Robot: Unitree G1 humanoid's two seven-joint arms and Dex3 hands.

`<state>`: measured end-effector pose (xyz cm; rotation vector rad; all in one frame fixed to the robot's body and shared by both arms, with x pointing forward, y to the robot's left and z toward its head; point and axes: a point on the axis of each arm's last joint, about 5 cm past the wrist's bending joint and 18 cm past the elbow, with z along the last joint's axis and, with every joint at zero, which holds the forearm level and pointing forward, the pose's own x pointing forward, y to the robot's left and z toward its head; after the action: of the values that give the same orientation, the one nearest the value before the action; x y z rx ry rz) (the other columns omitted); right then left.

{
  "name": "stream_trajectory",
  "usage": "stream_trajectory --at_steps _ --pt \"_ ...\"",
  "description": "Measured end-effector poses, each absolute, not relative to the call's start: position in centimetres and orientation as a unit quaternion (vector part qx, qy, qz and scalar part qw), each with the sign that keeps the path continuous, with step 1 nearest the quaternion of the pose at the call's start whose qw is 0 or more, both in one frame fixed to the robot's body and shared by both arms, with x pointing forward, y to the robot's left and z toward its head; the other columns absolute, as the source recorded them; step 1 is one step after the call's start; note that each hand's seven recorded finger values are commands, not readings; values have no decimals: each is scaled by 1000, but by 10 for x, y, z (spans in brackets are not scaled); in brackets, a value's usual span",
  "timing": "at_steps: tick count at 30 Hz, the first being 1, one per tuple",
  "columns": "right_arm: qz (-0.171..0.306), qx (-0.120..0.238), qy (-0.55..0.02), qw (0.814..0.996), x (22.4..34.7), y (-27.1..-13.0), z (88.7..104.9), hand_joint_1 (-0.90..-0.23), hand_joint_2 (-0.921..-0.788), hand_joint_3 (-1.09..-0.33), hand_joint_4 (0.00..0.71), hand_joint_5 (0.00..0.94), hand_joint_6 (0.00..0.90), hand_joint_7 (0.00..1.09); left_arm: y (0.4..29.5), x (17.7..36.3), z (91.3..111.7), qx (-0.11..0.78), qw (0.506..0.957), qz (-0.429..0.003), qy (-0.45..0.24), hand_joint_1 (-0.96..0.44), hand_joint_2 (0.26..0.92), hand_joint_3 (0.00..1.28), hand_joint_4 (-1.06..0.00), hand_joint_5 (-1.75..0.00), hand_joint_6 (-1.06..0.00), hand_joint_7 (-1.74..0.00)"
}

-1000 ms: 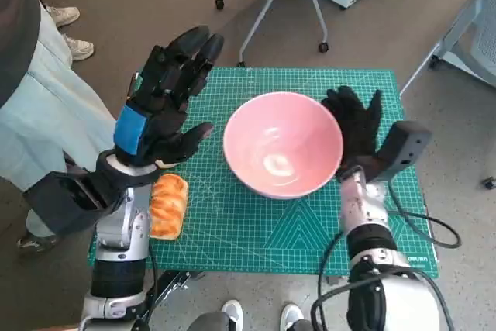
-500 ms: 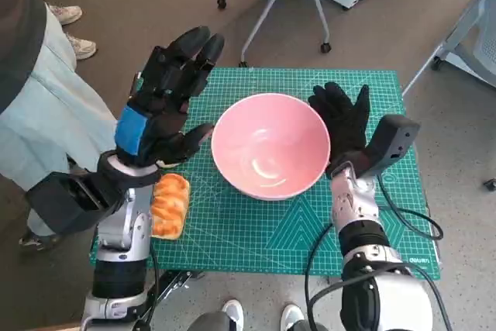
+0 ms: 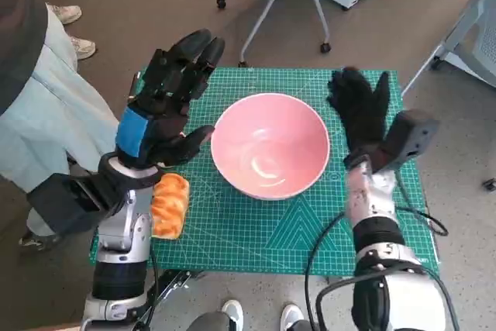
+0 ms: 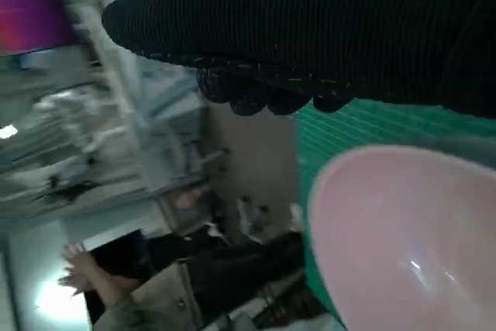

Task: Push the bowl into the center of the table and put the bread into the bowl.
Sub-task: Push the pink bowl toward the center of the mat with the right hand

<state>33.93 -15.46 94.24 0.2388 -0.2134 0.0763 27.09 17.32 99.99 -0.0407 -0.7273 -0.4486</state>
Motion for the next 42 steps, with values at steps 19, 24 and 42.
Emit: stream_trajectory --at_steps 19,24,42 --pt "153 -12 -395 906 316 -160 987 -693 -921 -808 163 5 119 364 162 278 998 -36 899 -231 -370 -575 921 332 -180 -5 1 -562" --pt "184 -24 -411 892 309 -156 991 -728 -921 -793 171 4 93 438 160 280 999 -46 896 -240 -372 -560 921 332 -181 -5 1 -569" --pt "201 -27 -395 896 306 -153 993 -759 -921 -776 175 3 83 475 158 281 1001 -46 890 -253 -377 -551 921 327 -183 -6 1 -591"
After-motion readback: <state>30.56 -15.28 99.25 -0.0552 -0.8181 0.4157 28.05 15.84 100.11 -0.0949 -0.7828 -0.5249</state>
